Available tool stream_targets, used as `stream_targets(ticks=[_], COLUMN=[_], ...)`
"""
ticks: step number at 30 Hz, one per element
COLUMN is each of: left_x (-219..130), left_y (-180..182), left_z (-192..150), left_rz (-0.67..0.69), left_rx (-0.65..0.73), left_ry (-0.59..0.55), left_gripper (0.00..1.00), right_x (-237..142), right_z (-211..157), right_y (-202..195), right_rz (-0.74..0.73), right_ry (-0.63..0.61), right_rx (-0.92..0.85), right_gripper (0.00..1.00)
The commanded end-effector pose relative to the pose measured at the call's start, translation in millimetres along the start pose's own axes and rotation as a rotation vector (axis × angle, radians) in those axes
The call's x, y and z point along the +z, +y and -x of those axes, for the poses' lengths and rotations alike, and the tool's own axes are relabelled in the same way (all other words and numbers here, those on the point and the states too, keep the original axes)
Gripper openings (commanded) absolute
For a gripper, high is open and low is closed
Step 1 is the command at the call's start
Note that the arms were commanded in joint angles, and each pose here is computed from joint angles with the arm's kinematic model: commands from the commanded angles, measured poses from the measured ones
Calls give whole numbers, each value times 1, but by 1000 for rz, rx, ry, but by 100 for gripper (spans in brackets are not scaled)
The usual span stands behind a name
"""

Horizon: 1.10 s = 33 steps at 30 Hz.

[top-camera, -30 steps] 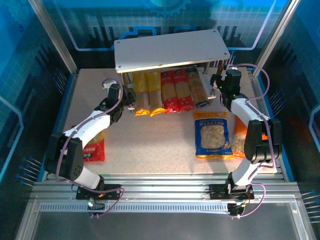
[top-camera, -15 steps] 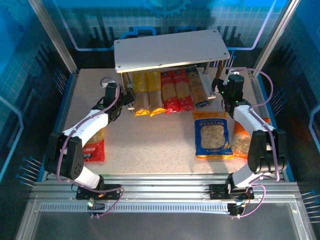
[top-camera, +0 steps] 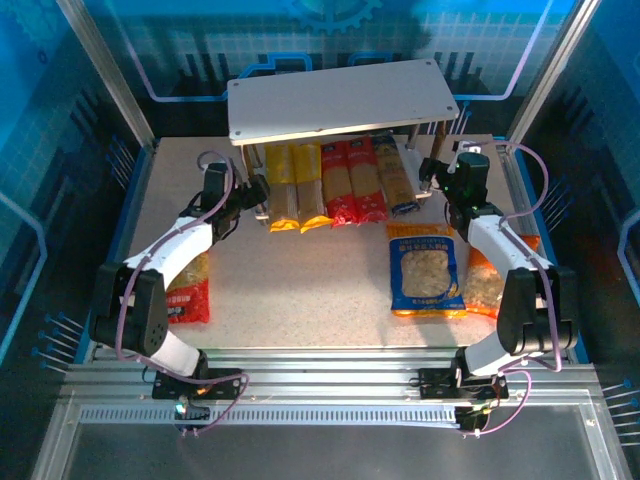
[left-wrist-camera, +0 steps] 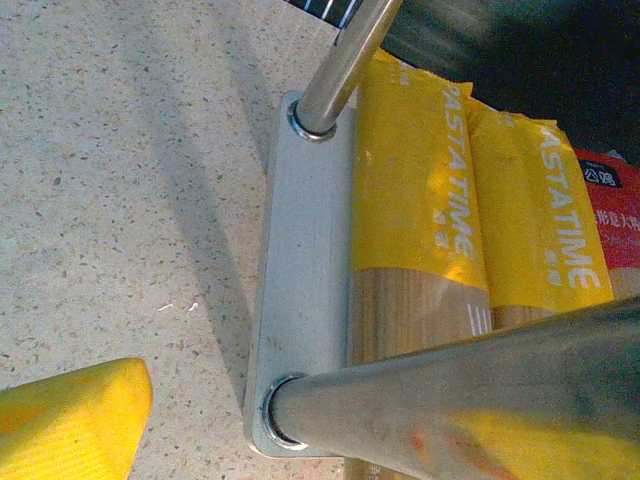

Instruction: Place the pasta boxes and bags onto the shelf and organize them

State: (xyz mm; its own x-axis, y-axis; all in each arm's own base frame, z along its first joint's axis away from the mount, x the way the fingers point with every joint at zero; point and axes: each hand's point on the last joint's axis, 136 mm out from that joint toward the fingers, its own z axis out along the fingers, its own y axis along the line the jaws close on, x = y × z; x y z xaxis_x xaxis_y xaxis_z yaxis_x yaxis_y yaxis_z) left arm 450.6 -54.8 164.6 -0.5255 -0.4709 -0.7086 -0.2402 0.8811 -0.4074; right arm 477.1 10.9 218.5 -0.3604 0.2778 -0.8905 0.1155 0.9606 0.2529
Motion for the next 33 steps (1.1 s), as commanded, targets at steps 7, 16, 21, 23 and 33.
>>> stream_targets(ticks=[7,16,21,23,33], left_x=[16,25,26,25,5], left_y=[46,32,31,32,32], left_z=[30,27,26,28,46], left_rz=[141,92,94,100,129], left_rx=[-93,-88,-84,-79,-29], left_ry=[-86,-80,-82,-88,-127], left_gripper=[90,81,73,71,70], right_x=[41,57,44,37,10], right_z=[23,24,17,18,7], right_y=[5,12,14,15,26], right_rz=[-13,29,51,60,104], right_ry=[-83,-134,-133,-138,-93], right_rx=[-27,-26,-13,-15,-13], right_gripper=[71,16,6,5,2])
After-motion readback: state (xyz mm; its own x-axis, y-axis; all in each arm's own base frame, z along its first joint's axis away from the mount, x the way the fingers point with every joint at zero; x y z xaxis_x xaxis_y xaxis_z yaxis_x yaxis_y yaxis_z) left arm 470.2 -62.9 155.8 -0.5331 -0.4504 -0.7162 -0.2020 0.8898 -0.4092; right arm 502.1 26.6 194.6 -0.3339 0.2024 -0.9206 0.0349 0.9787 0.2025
